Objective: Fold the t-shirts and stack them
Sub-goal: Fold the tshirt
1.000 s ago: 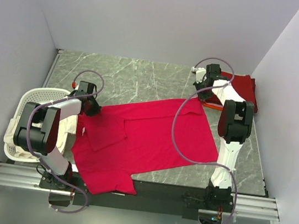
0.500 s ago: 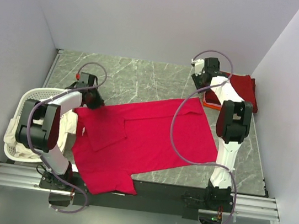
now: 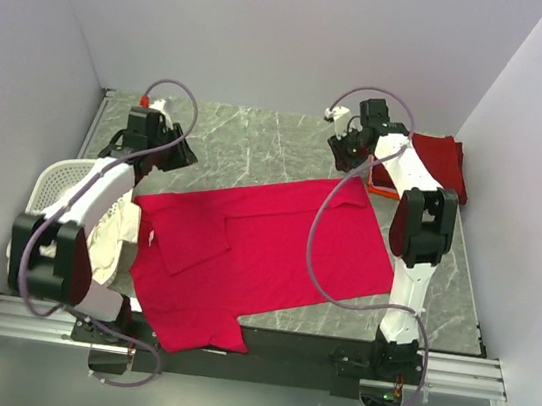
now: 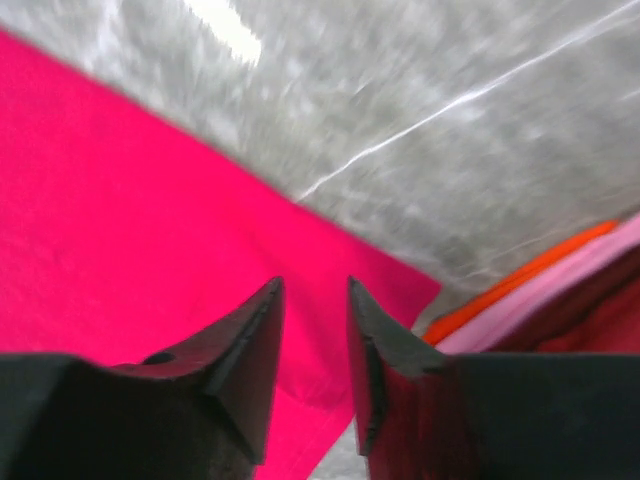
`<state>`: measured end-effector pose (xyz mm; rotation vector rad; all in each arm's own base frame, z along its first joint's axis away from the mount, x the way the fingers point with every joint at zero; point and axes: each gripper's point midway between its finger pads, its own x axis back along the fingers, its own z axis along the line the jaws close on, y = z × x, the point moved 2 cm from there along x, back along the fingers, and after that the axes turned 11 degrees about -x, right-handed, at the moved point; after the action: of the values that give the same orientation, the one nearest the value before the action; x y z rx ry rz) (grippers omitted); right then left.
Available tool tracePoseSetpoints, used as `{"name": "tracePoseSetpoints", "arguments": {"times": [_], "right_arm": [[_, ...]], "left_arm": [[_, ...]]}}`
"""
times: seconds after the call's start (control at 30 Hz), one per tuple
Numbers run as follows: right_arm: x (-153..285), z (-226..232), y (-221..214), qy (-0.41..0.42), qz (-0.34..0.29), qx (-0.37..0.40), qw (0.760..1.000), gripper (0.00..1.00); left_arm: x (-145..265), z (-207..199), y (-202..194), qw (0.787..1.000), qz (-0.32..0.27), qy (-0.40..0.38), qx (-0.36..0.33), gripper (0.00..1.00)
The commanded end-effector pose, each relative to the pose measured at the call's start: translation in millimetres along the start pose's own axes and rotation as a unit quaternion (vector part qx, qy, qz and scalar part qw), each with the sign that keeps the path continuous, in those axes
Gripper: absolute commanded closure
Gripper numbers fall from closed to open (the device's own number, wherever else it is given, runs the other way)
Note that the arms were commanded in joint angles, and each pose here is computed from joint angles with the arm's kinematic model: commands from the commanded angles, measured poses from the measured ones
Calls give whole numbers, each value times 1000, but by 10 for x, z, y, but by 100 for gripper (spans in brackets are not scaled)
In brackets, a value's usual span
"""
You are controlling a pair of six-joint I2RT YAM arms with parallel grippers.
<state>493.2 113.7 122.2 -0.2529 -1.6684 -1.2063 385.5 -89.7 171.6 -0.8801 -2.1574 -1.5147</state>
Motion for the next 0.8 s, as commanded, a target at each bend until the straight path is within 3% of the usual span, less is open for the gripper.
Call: {"name": "tracePoseSetpoints", "arguments": {"times": [0.0, 0.17, 0.37, 0.4, 0.5, 0.6, 0.77], "right_arm": [[-82, 20, -306, 21, 69, 17, 997, 63], [-218, -53, -590, 4, 129, 24, 991, 72], [-373, -33, -781, -25, 182, 47, 982, 78], [-379, -44, -747, -30, 184, 51, 981, 80], [-471, -77, -712, -44, 200, 51, 977, 81], [-536, -99, -620, -44, 210, 47, 976, 82], [-605, -166, -492, -64, 218, 57, 972, 89]], "left_arm": [[398, -61, 297, 995, -70, 3, -74, 62], [786, -52, 383, 985, -133, 23, -103, 51], [858, -53, 270, 985, -137, 16, -100, 45], [851, -51, 251, 985, -136, 14, -101, 43], [948, -34, 315, 983, -158, 27, -93, 24], [1071, -14, 395, 978, -182, 42, -92, 14], [1214, -34, 490, 974, -199, 46, -102, 10]]}}
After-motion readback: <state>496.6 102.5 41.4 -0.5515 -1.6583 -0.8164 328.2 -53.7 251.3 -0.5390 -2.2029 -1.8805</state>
